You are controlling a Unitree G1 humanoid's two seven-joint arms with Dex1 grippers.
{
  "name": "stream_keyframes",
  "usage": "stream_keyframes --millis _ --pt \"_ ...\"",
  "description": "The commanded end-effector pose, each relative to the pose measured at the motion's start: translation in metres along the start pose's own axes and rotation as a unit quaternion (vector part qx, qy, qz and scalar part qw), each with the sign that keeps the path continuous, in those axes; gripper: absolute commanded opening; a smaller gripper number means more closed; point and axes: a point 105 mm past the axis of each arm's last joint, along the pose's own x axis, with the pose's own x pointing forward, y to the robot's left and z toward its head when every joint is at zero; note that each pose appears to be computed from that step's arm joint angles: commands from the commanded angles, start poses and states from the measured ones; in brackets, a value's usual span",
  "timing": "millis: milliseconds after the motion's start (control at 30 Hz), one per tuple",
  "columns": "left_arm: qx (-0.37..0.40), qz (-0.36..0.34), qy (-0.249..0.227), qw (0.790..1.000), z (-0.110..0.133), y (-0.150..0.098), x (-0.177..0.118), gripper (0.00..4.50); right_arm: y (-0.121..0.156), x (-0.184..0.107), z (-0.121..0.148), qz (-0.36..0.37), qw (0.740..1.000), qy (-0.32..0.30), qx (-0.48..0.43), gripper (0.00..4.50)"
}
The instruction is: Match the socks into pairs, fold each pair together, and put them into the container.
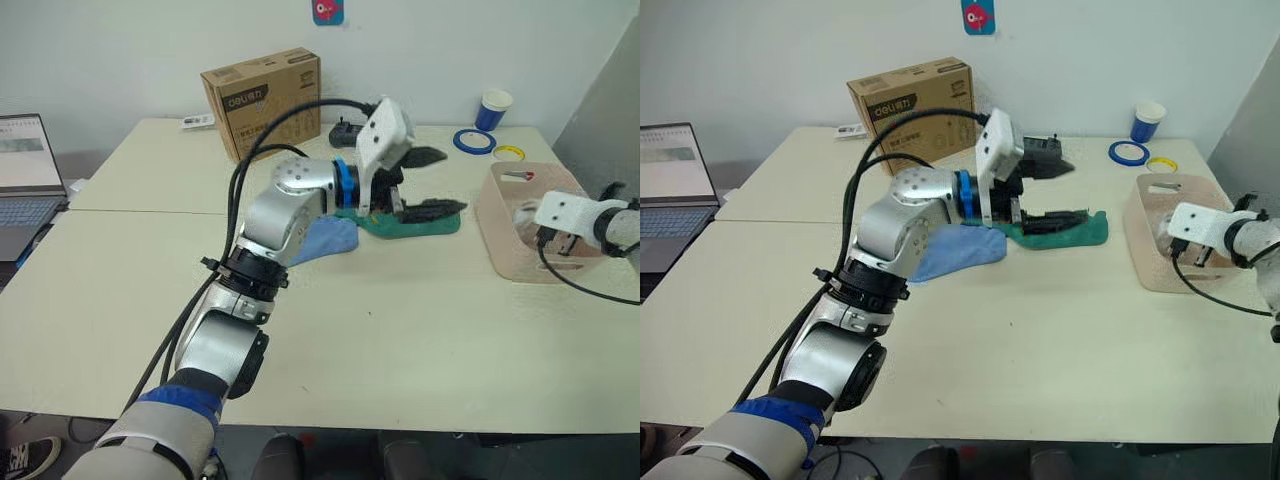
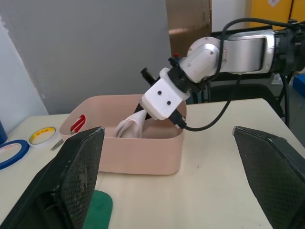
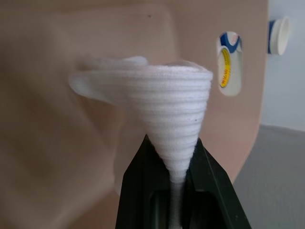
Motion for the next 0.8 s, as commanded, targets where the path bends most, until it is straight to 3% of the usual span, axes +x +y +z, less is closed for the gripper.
stream_keyframes --millis 33,67,400,600,700,800 --pt "0.026 -0.015 -0.007 1.000 0.014 -0.006 0.007 4.50 -0.014 -0.006 0.006 0.023 1.000 -0.012 -0.004 0.66" --pt "0.027 -0.014 -0.005 1.000 0.014 -0.006 0.007 4.50 -0.013 -0.006 0.006 0.041 0.999 -0.010 -0.008 0.85" --pt "0.022 -0.004 0.000 1.000 0.010 -0.003 0.002 4.50 -0.032 -0.036 0.002 0.123 0.992 -0.007 -0.003 4.41" --pt "0.027 0.003 0.005 1.000 0.007 -0.001 -0.009 4.50 -0.051 -0.080 -0.004 0.160 0.986 -0.009 0.035 4.46" --pt "0.019 0.020 0.008 1.000 0.003 0.001 -0.019 4.50 -0.067 -0.093 0.011 0.133 0.987 -0.057 0.072 4.46" --pt "0.000 0.049 0.015 0.999 -0.005 0.003 -0.039 4.50 -0.083 -0.091 0.053 0.093 0.974 -0.166 0.124 4.46"
